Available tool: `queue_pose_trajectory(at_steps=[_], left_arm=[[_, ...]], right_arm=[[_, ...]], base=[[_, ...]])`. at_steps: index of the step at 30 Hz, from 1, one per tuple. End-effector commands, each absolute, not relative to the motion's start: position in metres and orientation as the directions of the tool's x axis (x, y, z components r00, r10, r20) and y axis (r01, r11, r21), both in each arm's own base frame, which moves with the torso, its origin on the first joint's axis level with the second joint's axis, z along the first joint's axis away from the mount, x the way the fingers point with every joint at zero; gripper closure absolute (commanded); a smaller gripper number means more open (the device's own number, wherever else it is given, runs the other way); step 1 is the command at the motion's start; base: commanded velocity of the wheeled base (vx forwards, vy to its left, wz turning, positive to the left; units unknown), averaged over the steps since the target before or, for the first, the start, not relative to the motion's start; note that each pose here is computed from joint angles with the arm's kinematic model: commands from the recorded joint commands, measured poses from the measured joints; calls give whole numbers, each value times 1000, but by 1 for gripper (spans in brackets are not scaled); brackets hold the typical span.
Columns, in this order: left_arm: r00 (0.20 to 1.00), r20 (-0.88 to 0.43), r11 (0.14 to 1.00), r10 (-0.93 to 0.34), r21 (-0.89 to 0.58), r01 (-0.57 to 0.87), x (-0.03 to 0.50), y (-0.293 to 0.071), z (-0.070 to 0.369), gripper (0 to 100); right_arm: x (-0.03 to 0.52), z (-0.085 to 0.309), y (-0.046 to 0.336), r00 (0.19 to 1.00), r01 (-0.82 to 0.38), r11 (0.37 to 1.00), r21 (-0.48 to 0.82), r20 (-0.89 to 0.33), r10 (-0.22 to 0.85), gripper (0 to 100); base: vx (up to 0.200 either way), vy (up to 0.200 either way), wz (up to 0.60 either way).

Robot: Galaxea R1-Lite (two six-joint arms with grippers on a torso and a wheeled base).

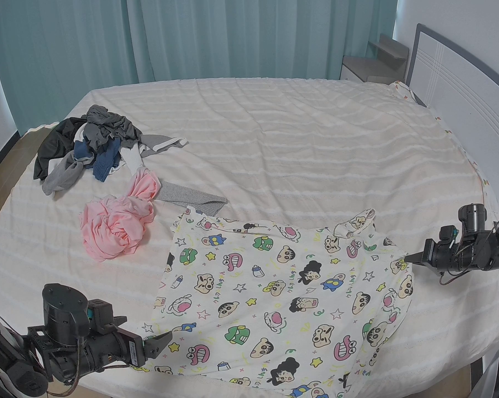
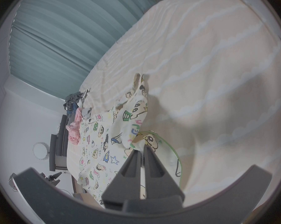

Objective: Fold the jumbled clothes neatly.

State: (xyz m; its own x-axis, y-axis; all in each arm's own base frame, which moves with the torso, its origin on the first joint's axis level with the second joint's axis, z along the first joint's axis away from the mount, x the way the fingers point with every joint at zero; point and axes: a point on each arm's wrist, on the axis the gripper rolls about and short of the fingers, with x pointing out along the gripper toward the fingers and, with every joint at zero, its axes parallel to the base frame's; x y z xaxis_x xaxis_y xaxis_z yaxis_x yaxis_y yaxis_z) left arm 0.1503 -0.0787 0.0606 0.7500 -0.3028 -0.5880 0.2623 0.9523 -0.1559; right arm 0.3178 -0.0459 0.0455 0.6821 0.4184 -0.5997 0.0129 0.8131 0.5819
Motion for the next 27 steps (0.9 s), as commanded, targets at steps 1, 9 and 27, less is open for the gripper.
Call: queue_pose_trajectory(at_steps=[1, 9, 27], left_arm=[[737, -610, 956, -291, -147, 255, 148, -77, 56, 0], [743, -603, 955, -292, -148, 255, 147, -77, 58, 0], [741, -604, 955, -293, -148, 256, 147, -77, 57, 0]], right_arm=[[310, 64, -57, 729, 11, 826, 563, -570, 379, 100], [306, 63, -79, 755, 41, 858, 512, -578, 308, 100], [305, 55, -83, 749, 54, 877, 478, -601, 281, 0]], base=[[0, 0, 0], [0, 0, 0], [0, 0, 0]])
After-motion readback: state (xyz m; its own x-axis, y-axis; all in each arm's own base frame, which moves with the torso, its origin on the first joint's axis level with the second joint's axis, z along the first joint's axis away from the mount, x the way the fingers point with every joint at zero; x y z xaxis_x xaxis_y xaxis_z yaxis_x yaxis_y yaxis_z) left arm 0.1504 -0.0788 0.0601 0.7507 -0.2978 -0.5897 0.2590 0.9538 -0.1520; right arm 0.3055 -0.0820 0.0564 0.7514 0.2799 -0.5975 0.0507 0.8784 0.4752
